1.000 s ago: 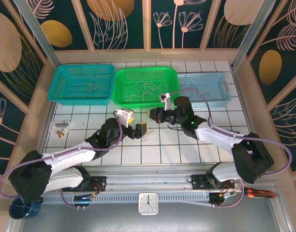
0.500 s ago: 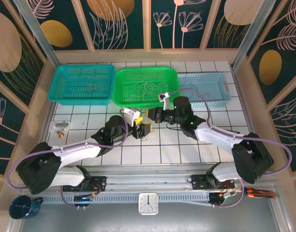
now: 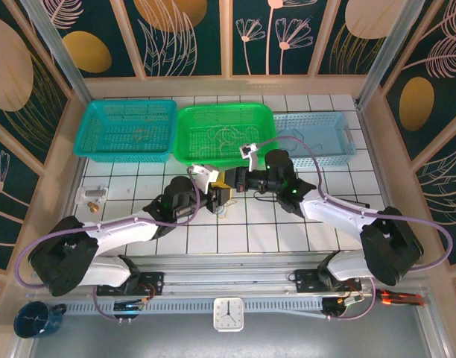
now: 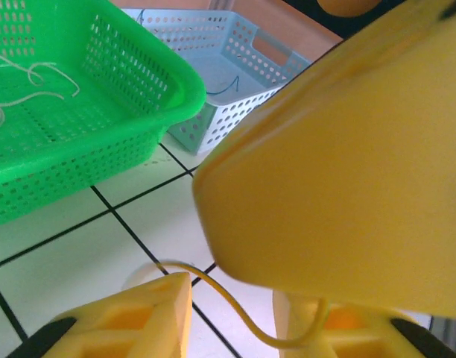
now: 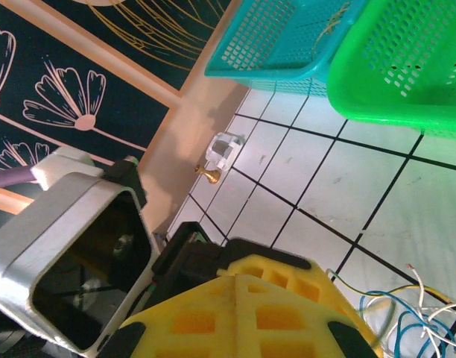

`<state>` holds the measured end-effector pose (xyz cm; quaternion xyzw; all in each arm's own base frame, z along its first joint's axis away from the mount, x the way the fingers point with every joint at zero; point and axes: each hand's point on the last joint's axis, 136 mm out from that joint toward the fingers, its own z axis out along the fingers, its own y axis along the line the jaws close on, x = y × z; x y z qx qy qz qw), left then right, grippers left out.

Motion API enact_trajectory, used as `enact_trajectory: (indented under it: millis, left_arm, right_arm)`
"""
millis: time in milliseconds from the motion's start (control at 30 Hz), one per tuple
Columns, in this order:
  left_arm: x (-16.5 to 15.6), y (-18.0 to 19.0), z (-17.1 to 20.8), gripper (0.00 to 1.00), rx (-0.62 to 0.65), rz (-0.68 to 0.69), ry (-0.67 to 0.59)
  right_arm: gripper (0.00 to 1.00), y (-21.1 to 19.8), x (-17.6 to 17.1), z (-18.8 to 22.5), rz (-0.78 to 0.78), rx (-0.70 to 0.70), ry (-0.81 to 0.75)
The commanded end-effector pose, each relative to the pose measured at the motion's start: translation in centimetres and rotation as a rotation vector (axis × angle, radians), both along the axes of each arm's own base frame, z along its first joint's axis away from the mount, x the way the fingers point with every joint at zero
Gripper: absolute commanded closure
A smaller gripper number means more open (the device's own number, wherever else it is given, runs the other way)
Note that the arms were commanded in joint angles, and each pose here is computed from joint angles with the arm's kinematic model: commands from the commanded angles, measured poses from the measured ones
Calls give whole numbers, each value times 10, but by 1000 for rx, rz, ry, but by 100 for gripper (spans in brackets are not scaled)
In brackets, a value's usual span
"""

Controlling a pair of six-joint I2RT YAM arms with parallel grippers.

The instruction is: Untangle the cables

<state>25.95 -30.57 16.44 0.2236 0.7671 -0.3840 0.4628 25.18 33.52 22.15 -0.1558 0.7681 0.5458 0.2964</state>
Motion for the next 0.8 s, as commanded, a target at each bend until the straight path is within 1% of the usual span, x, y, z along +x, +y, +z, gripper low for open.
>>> enact_trajectory:
  millis: [0, 133, 433, 500, 667, 733, 767]
  left_arm:
    - [5, -6, 23, 80, -55, -11, -60]
    - [6, -5, 25, 100, -58, -5, -65]
    - [5, 2, 25, 100, -71, 22, -70]
    - [4, 4, 25, 100, -77, 31, -72]
    - [5, 11, 30, 100, -101, 67, -80]
    - [5, 13, 34, 100, -115, 78, -82]
    - [6, 14, 35, 100, -120, 86, -80]
  right_arm:
    - [100, 6, -3, 36, 26, 73, -66]
    - [100, 7, -4, 37, 32, 78, -65]
    - [100, 5, 0, 41, 12, 82, -76]
    - [92, 3, 3, 45, -2, 85, -84]
    - [61, -10, 11, 51, -53, 90, -105]
    - [53, -17, 14, 53, -82, 86, -115]
    - [51, -21, 16, 51, -97, 82, -116]
